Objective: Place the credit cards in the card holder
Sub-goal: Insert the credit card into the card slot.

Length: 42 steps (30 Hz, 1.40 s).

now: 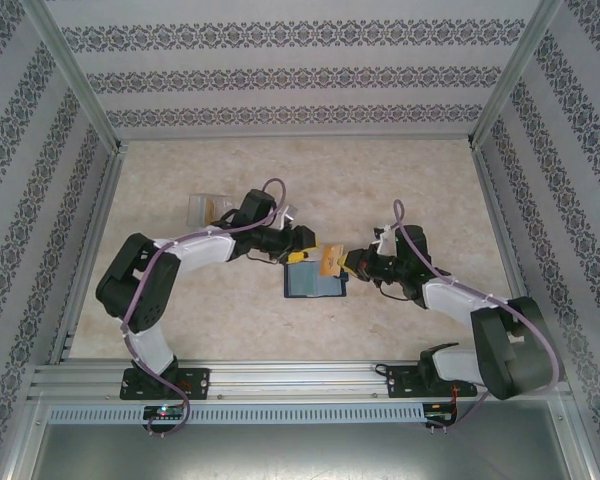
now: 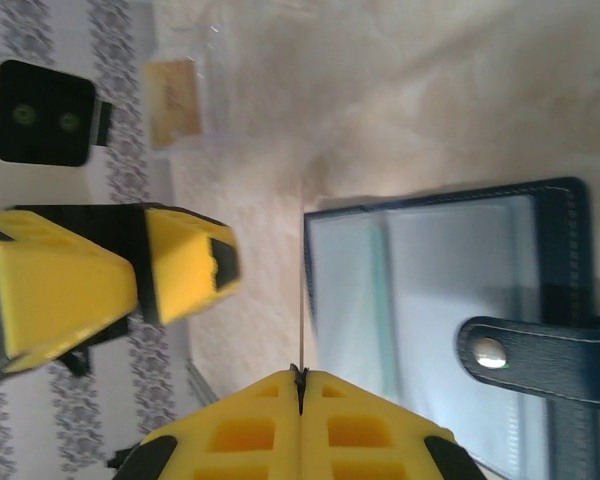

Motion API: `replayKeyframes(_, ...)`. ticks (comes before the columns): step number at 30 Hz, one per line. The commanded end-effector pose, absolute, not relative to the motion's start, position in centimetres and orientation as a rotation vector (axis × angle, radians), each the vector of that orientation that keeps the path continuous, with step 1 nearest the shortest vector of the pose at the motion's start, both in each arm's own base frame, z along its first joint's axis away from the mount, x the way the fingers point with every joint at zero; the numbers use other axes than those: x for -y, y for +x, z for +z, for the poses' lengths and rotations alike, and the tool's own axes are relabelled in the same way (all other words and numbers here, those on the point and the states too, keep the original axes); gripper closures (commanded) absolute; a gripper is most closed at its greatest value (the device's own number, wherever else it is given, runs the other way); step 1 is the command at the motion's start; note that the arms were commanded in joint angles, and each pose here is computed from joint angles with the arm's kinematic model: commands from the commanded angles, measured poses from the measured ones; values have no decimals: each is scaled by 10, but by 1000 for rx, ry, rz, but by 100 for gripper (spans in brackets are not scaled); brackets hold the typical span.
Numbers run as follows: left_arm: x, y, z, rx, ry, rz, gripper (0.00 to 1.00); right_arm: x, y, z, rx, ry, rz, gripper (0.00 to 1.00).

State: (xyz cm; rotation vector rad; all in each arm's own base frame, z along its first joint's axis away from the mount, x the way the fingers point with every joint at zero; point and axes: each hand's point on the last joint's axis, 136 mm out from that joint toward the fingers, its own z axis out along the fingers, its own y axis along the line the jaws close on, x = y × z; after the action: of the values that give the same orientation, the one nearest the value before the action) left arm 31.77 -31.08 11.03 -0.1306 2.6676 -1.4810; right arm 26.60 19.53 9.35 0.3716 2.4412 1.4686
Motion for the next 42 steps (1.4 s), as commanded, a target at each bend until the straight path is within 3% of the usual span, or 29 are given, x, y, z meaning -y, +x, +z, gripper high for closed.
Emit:
replayKeyframes(1,276,305,97,-2757,-120,-1229,42,-210,255,85,-2549,161,1418,100)
replayKeyframes(8,247,278,67,-2864,-142,-1043,42,-224,260,70,-2636,36,1375,100)
replayKeyframes(19,225,272,37,-2946,-152,-810,49,-219,263,53,-2690,-3,1356,100)
replayKeyframes(28,238,270,25,-2958,-158,-867,56,-224,262,45,-2690,-2,1371,100)
replayKeyframes(32,239,270,20,-2971,-152,-865,67,-227,262,43,-2689,17,1383,100)
replayKeyframes(42,237,264,8,-2975,-206,-877,69,-224,255,34,-2695,63,1364,100)
